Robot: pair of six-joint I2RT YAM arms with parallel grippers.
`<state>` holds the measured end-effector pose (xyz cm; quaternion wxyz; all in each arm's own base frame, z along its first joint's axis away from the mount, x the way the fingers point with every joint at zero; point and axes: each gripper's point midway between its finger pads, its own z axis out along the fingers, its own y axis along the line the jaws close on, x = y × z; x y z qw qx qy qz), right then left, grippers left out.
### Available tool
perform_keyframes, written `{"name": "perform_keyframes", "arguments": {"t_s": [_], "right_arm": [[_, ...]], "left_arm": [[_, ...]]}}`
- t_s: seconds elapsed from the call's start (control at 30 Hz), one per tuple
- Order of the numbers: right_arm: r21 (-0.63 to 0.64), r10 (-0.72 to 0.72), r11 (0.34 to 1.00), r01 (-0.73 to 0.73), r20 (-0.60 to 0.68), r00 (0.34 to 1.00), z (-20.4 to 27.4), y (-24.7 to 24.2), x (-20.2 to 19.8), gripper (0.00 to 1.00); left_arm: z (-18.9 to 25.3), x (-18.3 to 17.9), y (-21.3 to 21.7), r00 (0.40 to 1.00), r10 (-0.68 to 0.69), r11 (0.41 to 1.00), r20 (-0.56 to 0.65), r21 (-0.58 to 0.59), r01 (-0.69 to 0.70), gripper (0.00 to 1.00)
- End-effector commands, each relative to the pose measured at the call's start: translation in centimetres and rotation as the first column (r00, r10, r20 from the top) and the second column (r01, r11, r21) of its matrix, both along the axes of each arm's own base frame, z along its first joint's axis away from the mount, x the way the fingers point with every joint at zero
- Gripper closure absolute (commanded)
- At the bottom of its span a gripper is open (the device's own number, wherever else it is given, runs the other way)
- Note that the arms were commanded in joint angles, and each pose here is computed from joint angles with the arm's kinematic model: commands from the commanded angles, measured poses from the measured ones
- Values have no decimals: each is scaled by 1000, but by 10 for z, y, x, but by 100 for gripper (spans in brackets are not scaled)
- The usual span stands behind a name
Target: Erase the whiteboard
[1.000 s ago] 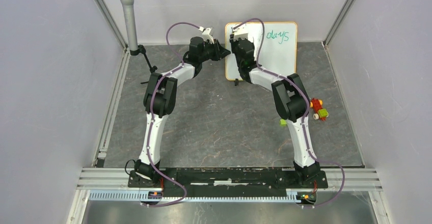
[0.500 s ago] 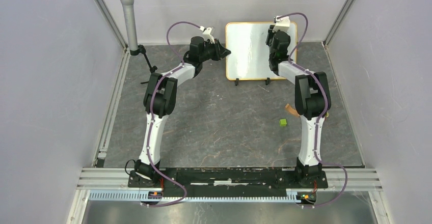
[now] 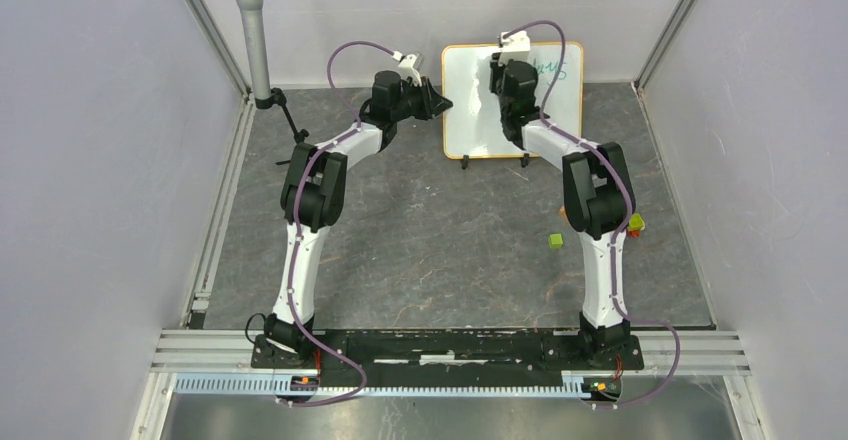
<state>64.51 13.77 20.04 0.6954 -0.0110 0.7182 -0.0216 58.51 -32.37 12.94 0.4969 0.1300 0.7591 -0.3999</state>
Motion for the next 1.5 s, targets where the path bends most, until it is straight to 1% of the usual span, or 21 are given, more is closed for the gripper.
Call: {"name": "perform_keyframes", "arguments": {"t_s": [0.0,0.07,0.23,0.4,0.47,0.57,0.77,0.9,1.03,1.17,1.3,1.47], "right_arm": [[3,44,999,-44,12,999,1,19,-1,64],[22,17,1000,-18,17,1000,0,7,-1,64],[83,-76,994,77,-5,997,-6,-44,1,64],[83,-155,984,156,-20,988,-10,-84,1,64],[84,-173,981,174,-17,985,-6,-94,1,65],[53,-207,977,207,-10,978,0,-105,-2,65],[37,-198,980,198,6,980,9,-98,3,65],[31,-145,989,145,12,989,15,-71,14,65],[24,-78,997,77,37,996,21,-34,22,64],[43,-34,999,32,63,997,29,-13,26,64],[72,-51,996,47,63,997,23,-18,26,64],[89,-106,991,100,72,992,29,-47,29,64]], "left_arm": [[8,2,8,998,25,997,57,76,-29,98],[9,2,8,998,25,997,56,77,-29,98],[10,1,9,998,27,996,58,78,-31,98],[9,1,8,998,26,997,55,73,-30,98],[9,1,9,998,27,997,57,75,-31,98],[8,2,11,998,33,996,58,80,-37,98],[10,1,9,998,29,997,58,69,-33,98],[11,1,9,998,33,997,61,68,-37,98],[9,2,11,997,39,996,62,77,-44,98],[9,2,13,997,47,995,65,90,-53,98],[9,2,13,997,47,994,67,90,-53,98],[9,2,14,997,47,994,66,91,-53,98]]}}
